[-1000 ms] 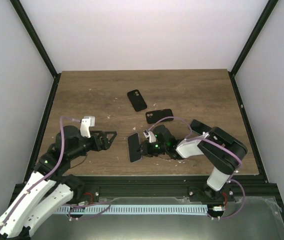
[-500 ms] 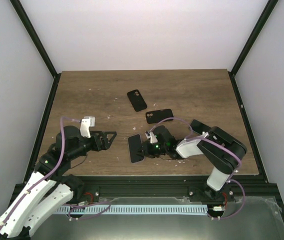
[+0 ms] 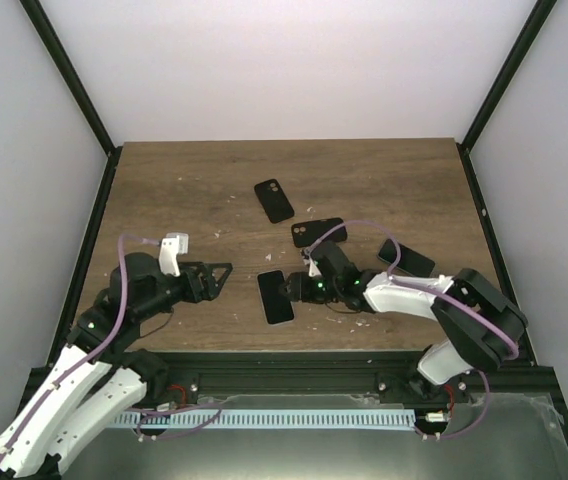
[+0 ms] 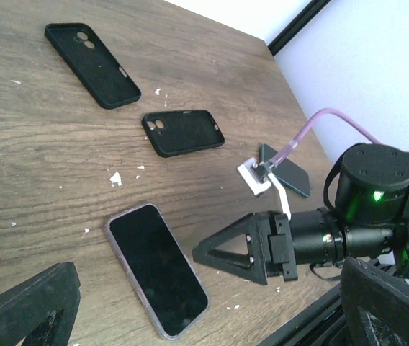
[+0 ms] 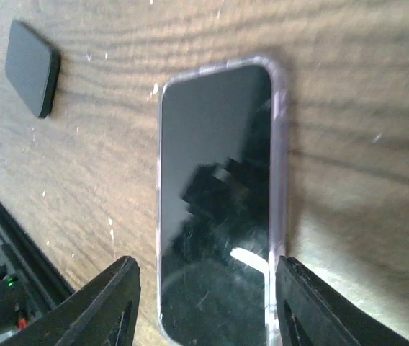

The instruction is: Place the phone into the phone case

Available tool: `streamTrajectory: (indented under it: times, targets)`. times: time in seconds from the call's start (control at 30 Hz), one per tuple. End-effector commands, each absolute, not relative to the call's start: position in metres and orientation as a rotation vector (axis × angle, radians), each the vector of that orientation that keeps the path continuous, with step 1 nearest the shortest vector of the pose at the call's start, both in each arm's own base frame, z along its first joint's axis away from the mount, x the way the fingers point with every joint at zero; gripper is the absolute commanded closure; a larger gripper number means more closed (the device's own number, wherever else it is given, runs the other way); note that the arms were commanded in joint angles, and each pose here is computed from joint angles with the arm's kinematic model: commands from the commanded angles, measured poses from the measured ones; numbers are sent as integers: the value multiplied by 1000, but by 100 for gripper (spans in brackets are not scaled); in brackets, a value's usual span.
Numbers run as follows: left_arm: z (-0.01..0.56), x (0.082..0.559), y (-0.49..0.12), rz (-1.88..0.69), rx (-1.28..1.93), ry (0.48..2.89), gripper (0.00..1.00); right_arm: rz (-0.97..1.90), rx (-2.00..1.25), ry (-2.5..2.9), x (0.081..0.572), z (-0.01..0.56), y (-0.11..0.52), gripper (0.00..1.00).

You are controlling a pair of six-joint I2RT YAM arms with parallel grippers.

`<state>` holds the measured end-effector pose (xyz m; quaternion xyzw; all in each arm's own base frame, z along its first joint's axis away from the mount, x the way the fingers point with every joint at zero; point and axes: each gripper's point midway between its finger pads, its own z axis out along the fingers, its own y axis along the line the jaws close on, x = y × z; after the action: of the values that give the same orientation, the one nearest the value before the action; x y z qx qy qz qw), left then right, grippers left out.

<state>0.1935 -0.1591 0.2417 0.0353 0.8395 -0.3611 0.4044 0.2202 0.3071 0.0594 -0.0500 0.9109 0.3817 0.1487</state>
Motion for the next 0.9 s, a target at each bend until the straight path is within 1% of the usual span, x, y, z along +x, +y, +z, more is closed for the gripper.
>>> streamTrajectory:
  times: [0.0,0.23,0.47,0.53,0.6,0.67,0.73,0.8,0.87]
  targets:
    - [241,191,-157,-910,90,2111,0,893,-145,2567,253,78,282,47]
    - [247,187,-157,-920,111,2097,0,658,-88,2527,298,98,230,44]
    - [252,183,-158,-922,150,2090,0,416,-25,2504,347,114,167,45]
    - [255,181,-159,-933,162,2086,0,297,7,2510,360,114,145,40]
    - [256,179,-160,-940,183,2088,0,226,68,2531,371,110,124,39]
    - [257,177,-159,-926,193,2088,0,238,192,2538,379,107,103,41]
    - [257,176,-157,-907,208,2085,0,329,348,2537,383,104,84,42]
    - [258,176,-155,-891,214,2082,0,386,423,2511,388,104,75,39]
    - [259,175,-154,-889,211,2079,0,371,432,2472,397,108,66,37]
